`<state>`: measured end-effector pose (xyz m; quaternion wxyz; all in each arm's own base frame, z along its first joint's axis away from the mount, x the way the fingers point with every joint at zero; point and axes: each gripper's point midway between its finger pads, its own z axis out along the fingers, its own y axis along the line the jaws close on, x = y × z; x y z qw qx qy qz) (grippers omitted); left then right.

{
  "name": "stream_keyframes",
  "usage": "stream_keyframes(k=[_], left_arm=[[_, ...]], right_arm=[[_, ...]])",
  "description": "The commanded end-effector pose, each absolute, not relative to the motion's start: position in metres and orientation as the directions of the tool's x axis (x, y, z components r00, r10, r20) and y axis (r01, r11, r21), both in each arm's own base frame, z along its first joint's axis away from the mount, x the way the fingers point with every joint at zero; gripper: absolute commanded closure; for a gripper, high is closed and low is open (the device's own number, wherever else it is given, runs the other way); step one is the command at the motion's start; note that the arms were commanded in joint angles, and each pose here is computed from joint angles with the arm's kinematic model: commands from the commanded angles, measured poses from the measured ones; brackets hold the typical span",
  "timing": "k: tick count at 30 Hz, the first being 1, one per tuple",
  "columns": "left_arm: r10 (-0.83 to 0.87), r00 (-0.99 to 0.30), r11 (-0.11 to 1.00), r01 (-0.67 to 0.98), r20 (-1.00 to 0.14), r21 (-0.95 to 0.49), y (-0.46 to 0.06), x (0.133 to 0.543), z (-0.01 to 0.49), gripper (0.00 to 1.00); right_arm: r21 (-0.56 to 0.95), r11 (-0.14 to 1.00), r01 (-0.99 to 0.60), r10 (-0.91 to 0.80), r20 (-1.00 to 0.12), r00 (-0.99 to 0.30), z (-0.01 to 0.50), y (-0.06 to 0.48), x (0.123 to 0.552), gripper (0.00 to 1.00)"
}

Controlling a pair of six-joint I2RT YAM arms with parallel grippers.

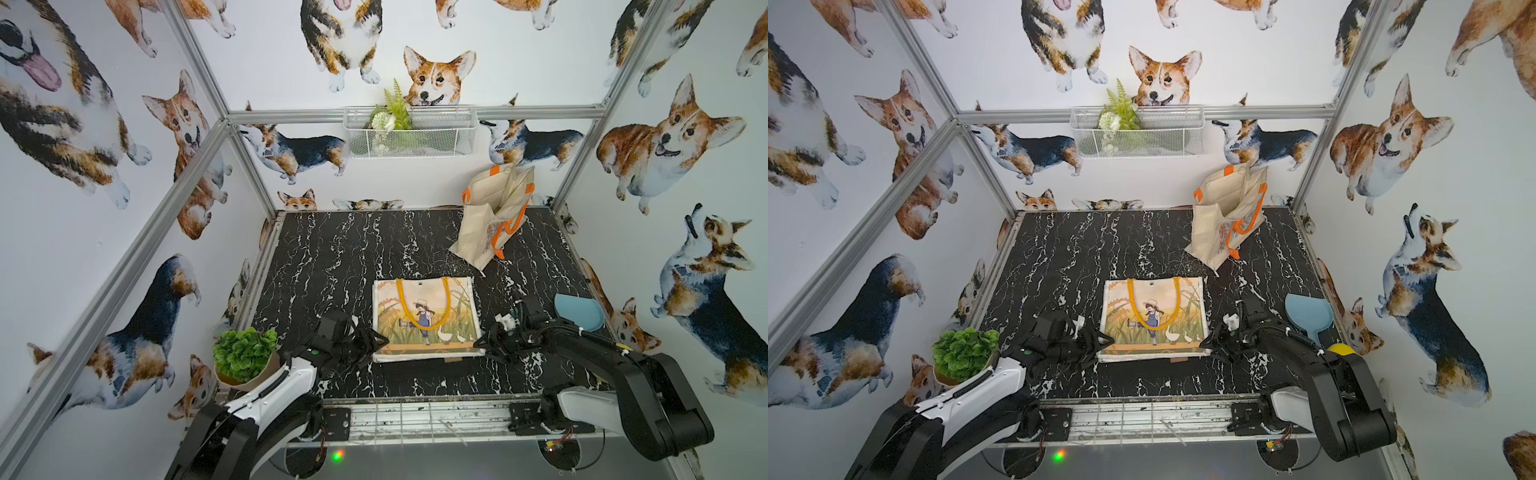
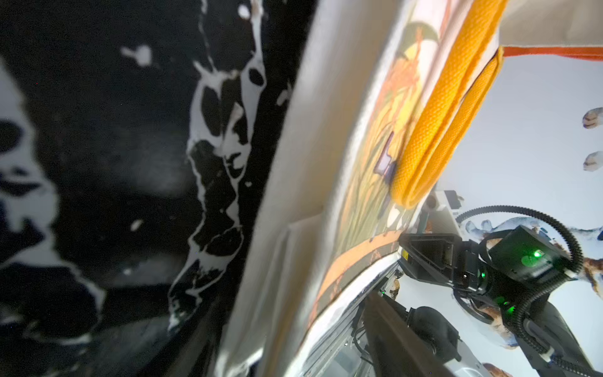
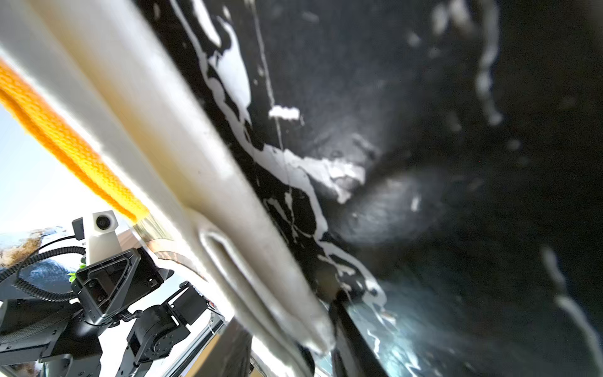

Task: Put away the canvas bag
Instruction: Adjust the canvas bag.

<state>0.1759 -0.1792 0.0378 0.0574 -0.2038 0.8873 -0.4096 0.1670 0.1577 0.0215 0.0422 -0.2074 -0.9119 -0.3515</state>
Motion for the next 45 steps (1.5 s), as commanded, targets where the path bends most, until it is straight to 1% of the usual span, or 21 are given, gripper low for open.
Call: stream_keyframes(k=[1, 3, 5, 7, 11, 14, 16, 18, 19, 21, 25, 28, 31, 35, 39, 41, 43, 45], left_arm=[[-0.424, -0.904, 0.589, -0.32, 0.054, -0.742, -0.181, 0.18, 0.037, 0.34], [-0.419, -0.906, 0.59, -0.315, 0.051, -0.743, -0.182, 0.18, 0.037, 0.38], [-0.422, -0.905, 0.592, -0.312, 0.043, -0.743, -0.18, 0.179, 0.039, 0.43], [-0.427, -0.904, 0.597, -0.307, 0.031, -0.741, -0.178, 0.179, 0.041, 0.45], [-0.427, -0.904, 0.606, -0.292, 0.006, -0.74, -0.176, 0.18, 0.048, 0.52], [-0.422, -0.907, 0.611, -0.28, -0.005, -0.741, -0.176, 0.182, 0.053, 0.61], [-0.416, -0.909, 0.613, -0.272, -0.011, -0.742, -0.177, 0.183, 0.056, 0.7], [-0.411, -0.911, 0.613, -0.265, -0.015, -0.744, -0.178, 0.184, 0.059, 0.76], [-0.408, -0.913, 0.614, -0.261, -0.017, -0.745, -0.179, 0.185, 0.06, 0.82], [-0.404, -0.915, 0.613, -0.256, -0.018, -0.747, -0.181, 0.187, 0.062, 0.9], [-0.398, -0.917, 0.615, -0.244, -0.028, -0.75, -0.182, 0.19, 0.067, 1.0], [-0.391, -0.919, 0.615, -0.227, -0.042, -0.755, -0.184, 0.193, 0.075, 1.0], [-0.381, -0.922, 0.597, -0.19, -0.068, -0.779, -0.19, 0.2, 0.096, 1.0], [-0.35, -0.924, 0.587, -0.088, -0.154, -0.805, -0.201, 0.223, 0.149, 1.0], [-0.299, -0.93, 0.6, -0.008, -0.215, -0.8, -0.212, 0.257, 0.196, 1.0], [-0.287, -0.92, 0.599, 0.044, -0.266, -0.799, -0.216, 0.278, 0.228, 1.0], [-0.291, -0.911, 0.599, 0.065, -0.292, -0.798, -0.214, 0.292, 0.247, 1.0], [-0.301, -0.905, 0.593, 0.07, -0.301, -0.802, -0.211, 0.3, 0.256, 1.0]], right_arm=[[0.529, 0.716, 0.455, 0.425, 0.187, -0.886, 0.005, 0.139, 0.167, 0.66], [0.534, 0.714, 0.453, 0.425, 0.184, -0.886, 0.007, 0.139, 0.168, 0.69], [0.537, 0.715, 0.448, 0.423, 0.178, -0.888, 0.009, 0.139, 0.169, 0.79], [0.541, 0.716, 0.441, 0.42, 0.171, -0.891, 0.011, 0.14, 0.171, 0.8], [0.544, 0.723, 0.425, 0.411, 0.155, -0.898, 0.017, 0.139, 0.171, 0.89], [0.544, 0.732, 0.41, 0.407, 0.134, -0.904, 0.023, 0.137, 0.173, 0.91], [0.544, 0.739, 0.399, 0.404, 0.117, -0.907, 0.029, 0.136, 0.174, 0.92], [0.544, 0.742, 0.391, 0.401, 0.107, -0.91, 0.033, 0.136, 0.174, 0.93], [0.555, 0.74, 0.38, 0.398, 0.094, -0.912, 0.038, 0.136, 0.176, 0.93], [0.562, 0.737, 0.376, 0.396, 0.093, -0.914, 0.042, 0.137, 0.176, 0.93], [0.583, 0.725, 0.367, 0.398, 0.082, -0.914, 0.054, 0.139, 0.179, 0.94], [0.609, 0.706, 0.361, 0.395, 0.084, -0.915, 0.066, 0.144, 0.181, 0.94], [0.651, 0.674, 0.35, 0.405, 0.07, -0.911, 0.089, 0.15, 0.189, 0.94], [0.716, 0.639, 0.282, 0.414, -0.011, -0.91, 0.147, 0.16, 0.222, 0.96], [0.715, 0.663, 0.222, 0.359, -0.045, -0.932, 0.2, 0.174, 0.261, 0.96], [0.724, 0.664, 0.187, 0.351, -0.081, -0.933, 0.229, 0.179, 0.283, 0.96], [0.735, 0.657, 0.167, 0.351, -0.103, -0.931, 0.248, 0.183, 0.296, 0.96], [0.742, 0.651, 0.16, 0.347, -0.103, -0.932, 0.257, 0.186, 0.302, 0.96]])
